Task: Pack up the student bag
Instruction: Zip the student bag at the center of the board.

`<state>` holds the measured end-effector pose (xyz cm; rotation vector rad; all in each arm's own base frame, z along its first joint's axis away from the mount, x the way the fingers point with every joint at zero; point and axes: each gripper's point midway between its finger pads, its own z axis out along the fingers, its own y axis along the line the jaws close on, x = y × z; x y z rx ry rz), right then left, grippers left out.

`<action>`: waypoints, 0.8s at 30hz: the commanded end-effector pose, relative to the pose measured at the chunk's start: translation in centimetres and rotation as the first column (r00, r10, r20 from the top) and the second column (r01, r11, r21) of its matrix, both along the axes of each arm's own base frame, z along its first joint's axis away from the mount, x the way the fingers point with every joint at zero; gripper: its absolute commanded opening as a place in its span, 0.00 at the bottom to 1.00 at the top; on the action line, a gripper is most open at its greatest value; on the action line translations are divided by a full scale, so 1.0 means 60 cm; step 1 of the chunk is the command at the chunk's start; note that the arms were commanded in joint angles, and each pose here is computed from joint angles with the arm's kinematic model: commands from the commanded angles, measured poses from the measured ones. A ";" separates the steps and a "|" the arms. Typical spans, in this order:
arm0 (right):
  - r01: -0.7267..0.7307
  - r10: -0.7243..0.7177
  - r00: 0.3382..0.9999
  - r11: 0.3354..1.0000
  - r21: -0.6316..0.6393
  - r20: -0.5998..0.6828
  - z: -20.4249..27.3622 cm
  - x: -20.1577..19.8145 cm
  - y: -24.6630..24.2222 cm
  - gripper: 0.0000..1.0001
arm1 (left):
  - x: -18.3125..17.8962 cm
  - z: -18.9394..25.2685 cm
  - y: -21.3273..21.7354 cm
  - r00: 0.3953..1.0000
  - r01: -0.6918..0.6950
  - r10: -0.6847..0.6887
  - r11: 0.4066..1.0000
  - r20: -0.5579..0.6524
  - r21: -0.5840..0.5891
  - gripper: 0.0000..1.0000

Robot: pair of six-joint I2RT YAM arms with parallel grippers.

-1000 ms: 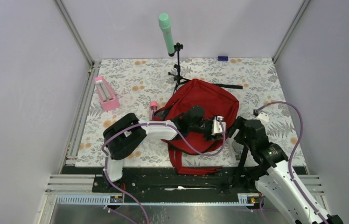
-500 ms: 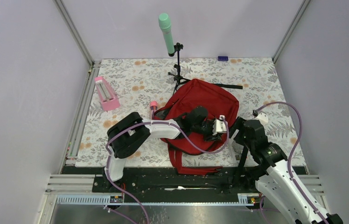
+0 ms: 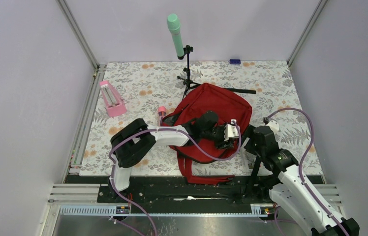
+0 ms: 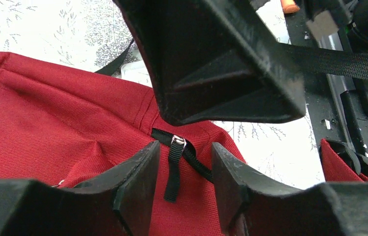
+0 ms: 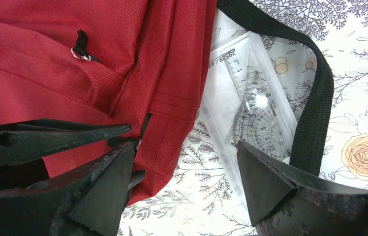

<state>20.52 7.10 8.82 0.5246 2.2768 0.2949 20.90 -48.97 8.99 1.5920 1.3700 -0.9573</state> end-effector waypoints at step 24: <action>0.002 -0.003 1.000 0.998 0.057 0.020 -0.002 0.015 0.017 0.84 | 0.031 0.041 0.003 0.999 -0.042 0.042 0.999 -0.017 -0.003 0.10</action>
